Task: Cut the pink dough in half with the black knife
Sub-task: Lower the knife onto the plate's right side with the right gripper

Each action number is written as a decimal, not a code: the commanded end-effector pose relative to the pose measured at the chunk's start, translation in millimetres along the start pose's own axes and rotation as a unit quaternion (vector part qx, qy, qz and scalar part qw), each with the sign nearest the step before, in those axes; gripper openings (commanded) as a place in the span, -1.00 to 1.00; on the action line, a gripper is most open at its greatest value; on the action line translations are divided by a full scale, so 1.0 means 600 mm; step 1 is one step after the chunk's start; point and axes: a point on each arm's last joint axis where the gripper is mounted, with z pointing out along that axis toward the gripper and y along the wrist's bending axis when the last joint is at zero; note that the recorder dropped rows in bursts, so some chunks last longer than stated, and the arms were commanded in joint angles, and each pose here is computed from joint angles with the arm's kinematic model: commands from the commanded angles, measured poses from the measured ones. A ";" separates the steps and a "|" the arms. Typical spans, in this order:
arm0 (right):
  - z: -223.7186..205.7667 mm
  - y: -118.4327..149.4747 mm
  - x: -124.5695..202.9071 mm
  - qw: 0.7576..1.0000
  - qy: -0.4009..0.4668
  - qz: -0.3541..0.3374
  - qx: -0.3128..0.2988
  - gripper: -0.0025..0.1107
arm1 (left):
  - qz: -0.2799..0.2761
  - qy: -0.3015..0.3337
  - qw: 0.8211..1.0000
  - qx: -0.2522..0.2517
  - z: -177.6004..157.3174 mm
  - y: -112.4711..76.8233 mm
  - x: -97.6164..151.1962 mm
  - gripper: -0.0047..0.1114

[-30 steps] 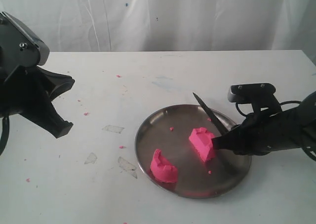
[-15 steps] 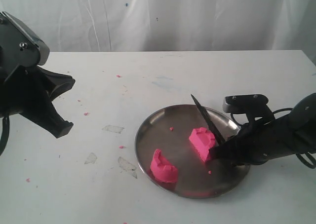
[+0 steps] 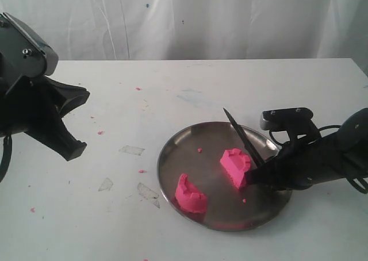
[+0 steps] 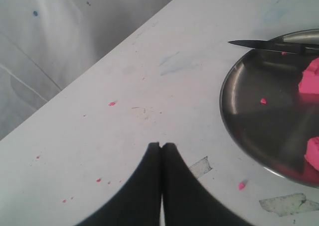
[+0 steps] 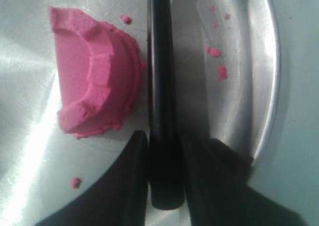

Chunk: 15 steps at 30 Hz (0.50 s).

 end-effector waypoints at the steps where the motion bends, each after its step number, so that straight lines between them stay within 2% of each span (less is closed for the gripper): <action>1: -0.001 -0.006 -0.005 1.000 -0.008 -0.021 0.010 -0.75 | 0.001 -0.003 1.000 0.000 -0.004 0.000 0.001 -0.92; 6: -0.001 -0.006 -0.005 1.000 -0.009 -0.023 0.011 -0.57 | 0.001 -0.003 1.000 0.000 -0.004 0.000 0.001 -0.92; 15: -0.001 -0.007 -0.007 0.999 -0.013 -0.024 0.017 -0.56 | 0.001 -0.003 1.000 0.000 -0.004 0.000 0.001 -0.92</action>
